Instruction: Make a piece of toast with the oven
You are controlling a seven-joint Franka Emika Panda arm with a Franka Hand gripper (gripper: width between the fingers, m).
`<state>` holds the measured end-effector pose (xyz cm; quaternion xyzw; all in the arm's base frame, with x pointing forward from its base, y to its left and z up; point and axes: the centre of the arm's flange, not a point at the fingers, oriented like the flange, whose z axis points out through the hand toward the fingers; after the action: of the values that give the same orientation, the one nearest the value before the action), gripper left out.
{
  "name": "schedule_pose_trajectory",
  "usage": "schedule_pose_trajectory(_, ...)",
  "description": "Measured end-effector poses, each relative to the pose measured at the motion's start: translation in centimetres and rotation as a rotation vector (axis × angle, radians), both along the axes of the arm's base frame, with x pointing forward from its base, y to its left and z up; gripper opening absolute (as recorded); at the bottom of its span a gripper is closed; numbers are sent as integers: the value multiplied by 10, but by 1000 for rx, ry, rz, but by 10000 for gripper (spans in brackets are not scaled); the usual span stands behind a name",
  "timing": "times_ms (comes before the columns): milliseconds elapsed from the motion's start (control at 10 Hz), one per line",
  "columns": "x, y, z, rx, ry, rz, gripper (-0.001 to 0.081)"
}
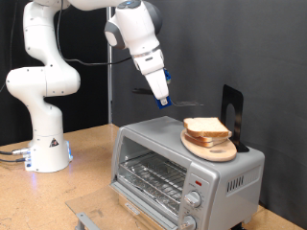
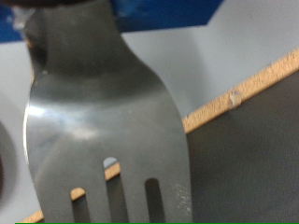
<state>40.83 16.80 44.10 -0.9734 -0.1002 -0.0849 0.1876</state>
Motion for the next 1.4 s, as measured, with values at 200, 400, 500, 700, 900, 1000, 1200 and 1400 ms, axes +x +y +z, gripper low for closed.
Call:
schedule_pose_trajectory(200,0,-2,7,101,-19,-100,325)
schedule_pose_trajectory(400,-7,-12,22,194,-54,-209,325)
schedule_pose_trajectory(500,-13,-20,28,241,-79,-267,325)
schedule_pose_trajectory(700,-25,-44,33,291,-105,-368,325)
schedule_pose_trajectory(900,-32,-65,29,292,-81,-425,325)
schedule_pose_trajectory(1000,-33,-64,29,290,-83,-418,325)
schedule_pose_trajectory(1200,-30,-69,31,333,-125,-473,325)
schedule_pose_trajectory(1400,-28,-87,28,343,-145,-537,325)
